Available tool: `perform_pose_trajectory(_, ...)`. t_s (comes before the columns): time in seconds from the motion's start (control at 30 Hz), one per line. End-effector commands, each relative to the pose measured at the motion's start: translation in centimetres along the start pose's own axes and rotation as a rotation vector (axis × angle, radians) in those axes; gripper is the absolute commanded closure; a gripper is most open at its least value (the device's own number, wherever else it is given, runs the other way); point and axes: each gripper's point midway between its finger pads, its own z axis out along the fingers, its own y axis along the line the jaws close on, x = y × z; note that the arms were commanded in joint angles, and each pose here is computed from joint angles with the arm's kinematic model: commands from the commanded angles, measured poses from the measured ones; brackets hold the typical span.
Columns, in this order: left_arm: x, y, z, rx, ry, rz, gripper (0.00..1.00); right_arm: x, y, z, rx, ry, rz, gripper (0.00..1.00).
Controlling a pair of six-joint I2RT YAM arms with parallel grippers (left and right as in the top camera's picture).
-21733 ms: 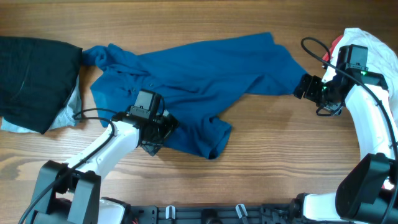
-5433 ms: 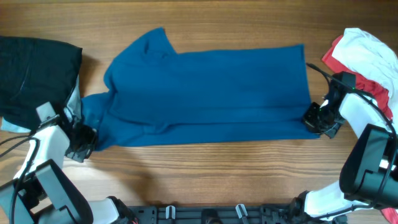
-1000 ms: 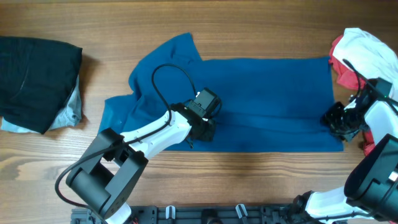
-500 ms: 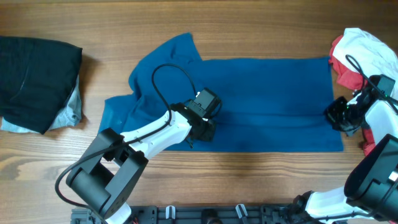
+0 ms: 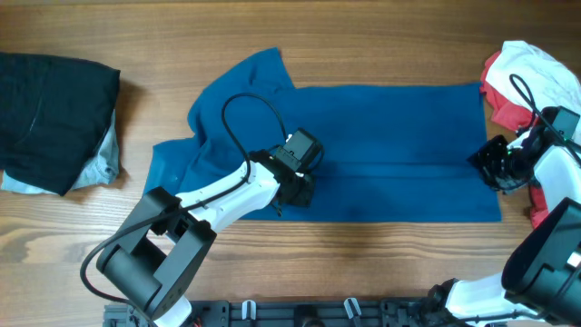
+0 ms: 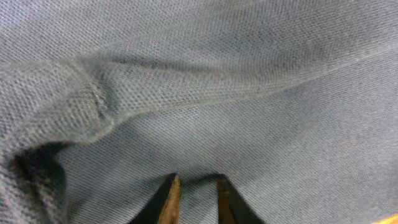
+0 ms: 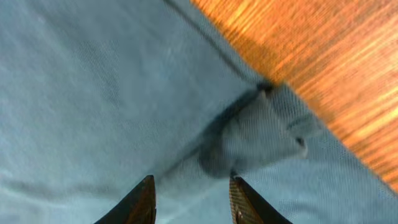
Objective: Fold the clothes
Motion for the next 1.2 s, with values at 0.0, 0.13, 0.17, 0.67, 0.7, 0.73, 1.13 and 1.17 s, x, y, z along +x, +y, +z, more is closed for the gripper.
perform_pose_trajectory(0.0,1.7,1.3,1.2,-0.05,0.065,-0.021,0.76,0.4,1.1,-2.5,-0.036,-0.019,-0.069,0.63)
perform_pose_trajectory(0.13,3.0,1.9,1.0,-0.073,0.119,-0.027,0.75,3.0,-1.6,-1.4,0.083,0.049,-0.092,0.73)
perform_pose_trajectory(0.17,3.4,2.0,0.9,-0.08,0.133,-0.031,0.75,3.4,-1.7,-0.9,0.079,0.057,-0.092,0.75)
perform_pose_trajectory(0.67,9.2,2.0,0.5,-0.05,0.356,-0.17,0.75,6.6,-8.0,1.5,0.324,0.065,-0.037,0.75)
perform_pose_trajectory(0.7,10.0,2.2,0.5,-0.054,0.379,-0.176,0.75,6.5,-8.4,1.4,0.345,0.059,-0.027,0.75)
perform_pose_trajectory(0.73,10.8,2.4,0.5,-0.062,0.405,-0.179,0.78,6.5,-9.0,1.1,0.383,0.048,0.004,0.75)
perform_pose_trajectory(1.13,4.7,0.7,-7.2,-0.025,0.04,-0.114,0.78,3.4,-1.2,-5.0,0.048,-0.142,-0.127,0.62)
perform_pose_trajectory(1.17,2.4,1.1,-9.4,-0.016,-0.08,-0.132,0.41,2.9,0.5,-6.8,-0.029,-0.191,-0.168,0.54)
